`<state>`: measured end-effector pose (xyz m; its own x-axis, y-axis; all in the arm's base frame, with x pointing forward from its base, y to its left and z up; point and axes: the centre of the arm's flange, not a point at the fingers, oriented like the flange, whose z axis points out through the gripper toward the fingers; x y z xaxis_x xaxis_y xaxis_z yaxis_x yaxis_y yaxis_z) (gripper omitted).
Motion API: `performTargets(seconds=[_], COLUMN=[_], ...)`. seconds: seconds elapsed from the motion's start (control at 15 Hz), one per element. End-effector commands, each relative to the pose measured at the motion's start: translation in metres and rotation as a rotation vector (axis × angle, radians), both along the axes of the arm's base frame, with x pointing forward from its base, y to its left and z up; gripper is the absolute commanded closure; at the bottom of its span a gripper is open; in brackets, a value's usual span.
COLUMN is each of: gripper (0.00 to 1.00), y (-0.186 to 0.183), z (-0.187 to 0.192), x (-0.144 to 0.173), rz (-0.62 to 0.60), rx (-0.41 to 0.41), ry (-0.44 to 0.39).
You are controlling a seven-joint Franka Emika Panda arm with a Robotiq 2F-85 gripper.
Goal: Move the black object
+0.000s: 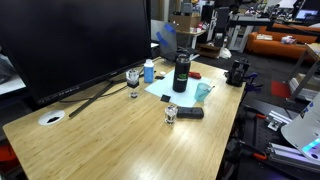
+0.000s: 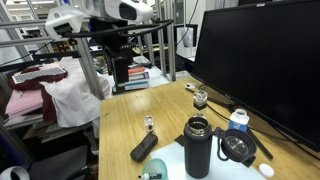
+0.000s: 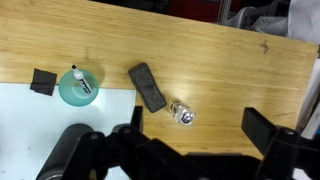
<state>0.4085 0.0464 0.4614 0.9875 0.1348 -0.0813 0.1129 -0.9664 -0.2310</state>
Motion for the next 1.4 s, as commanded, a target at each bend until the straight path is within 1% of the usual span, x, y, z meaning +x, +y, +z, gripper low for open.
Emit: performTargets(seconds=[0.0,0.13,0.2,0.33,0.4,0.47,0.53,0.6,0.67,0.8,1.0,1.07,1.2,1.33], gripper=[0.00,0.00,0.00,0.00,0.00,0.00,0.00,0.00,0.00,0.00,0.00,0.00,0.00,0.00], y=[0.009,0.020,0.027,0.043,0.048,0.051,0.052,0.051,0.052,0.053,0.053,0.056,0.063,0.069], z=[-0.040,-0.083,-0.105,-0.146,-0.165,-0.184,-0.197,-0.206,-0.203,-0.214,-0.210,-0.216,-0.233,-0.255], x=[0.014,0.019,0.024,0.031,0.032,0.033,0.033,0.036,0.019,0.028,0.031,0.033,0.036,0.038], rz=[0.041,0.085,0.125,0.220,0.270,0.311,0.345,0.368,0.313,0.339,0.343,0.356,0.411,0.423], rx=[0.001,-0.039,-0.070,-0.088,-0.091,-0.111,-0.127,-0.140,-0.124,-0.137,-0.137,-0.161,-0.155,-0.172], ry=[0.051,0.115,0.110,0.180,0.227,0.274,0.294,0.306,0.295,0.310,0.303,0.301,0.298,0.298])
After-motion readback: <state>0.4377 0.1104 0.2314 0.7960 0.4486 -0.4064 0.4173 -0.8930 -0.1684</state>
